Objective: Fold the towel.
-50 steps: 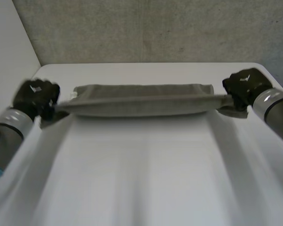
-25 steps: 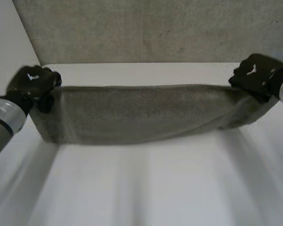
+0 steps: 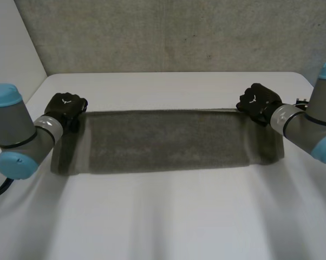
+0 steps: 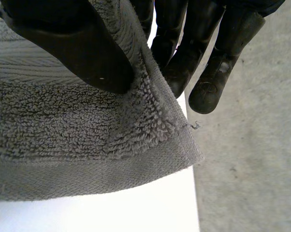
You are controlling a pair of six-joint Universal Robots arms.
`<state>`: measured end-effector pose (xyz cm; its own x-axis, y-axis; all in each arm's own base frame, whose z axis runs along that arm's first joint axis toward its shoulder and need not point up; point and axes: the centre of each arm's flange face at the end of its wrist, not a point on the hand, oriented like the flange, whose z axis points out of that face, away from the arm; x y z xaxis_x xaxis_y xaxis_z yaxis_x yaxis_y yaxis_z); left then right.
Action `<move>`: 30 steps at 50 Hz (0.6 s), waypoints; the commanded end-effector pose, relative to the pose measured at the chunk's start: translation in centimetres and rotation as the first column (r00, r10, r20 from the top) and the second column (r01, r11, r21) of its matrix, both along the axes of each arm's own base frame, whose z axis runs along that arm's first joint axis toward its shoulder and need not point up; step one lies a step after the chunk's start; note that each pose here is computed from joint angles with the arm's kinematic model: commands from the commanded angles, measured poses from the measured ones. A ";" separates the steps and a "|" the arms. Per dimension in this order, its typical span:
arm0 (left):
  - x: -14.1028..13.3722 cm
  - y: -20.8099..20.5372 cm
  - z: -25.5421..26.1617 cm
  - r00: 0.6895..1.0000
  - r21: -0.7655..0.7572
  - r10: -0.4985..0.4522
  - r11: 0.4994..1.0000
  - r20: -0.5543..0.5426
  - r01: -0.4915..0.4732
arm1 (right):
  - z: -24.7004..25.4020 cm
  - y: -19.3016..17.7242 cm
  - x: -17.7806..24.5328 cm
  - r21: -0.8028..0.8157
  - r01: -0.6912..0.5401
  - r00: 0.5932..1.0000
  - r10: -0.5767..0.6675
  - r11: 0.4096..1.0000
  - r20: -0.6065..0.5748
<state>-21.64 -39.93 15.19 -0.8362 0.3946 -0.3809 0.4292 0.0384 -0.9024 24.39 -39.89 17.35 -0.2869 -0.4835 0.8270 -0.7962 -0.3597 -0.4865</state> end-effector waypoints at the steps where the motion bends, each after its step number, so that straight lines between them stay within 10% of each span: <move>1: -0.1 -1.5 -1.2 1.000 -0.004 0.018 1.000 0.002 -0.018 | -2.2 -2.0 0.5 0.047 0.023 0.997 -0.026 0.999 0.072; 17: -1.4 -0.6 -0.3 0.999 0.018 0.027 0.999 0.017 -0.027 | 0.9 -3.3 1.8 0.029 0.056 0.965 -0.062 0.998 0.254; 30: -0.5 5.5 5.3 0.999 0.002 0.042 0.999 -0.010 -0.042 | 9.3 3.4 -1.2 0.090 0.194 0.903 -0.214 0.977 0.372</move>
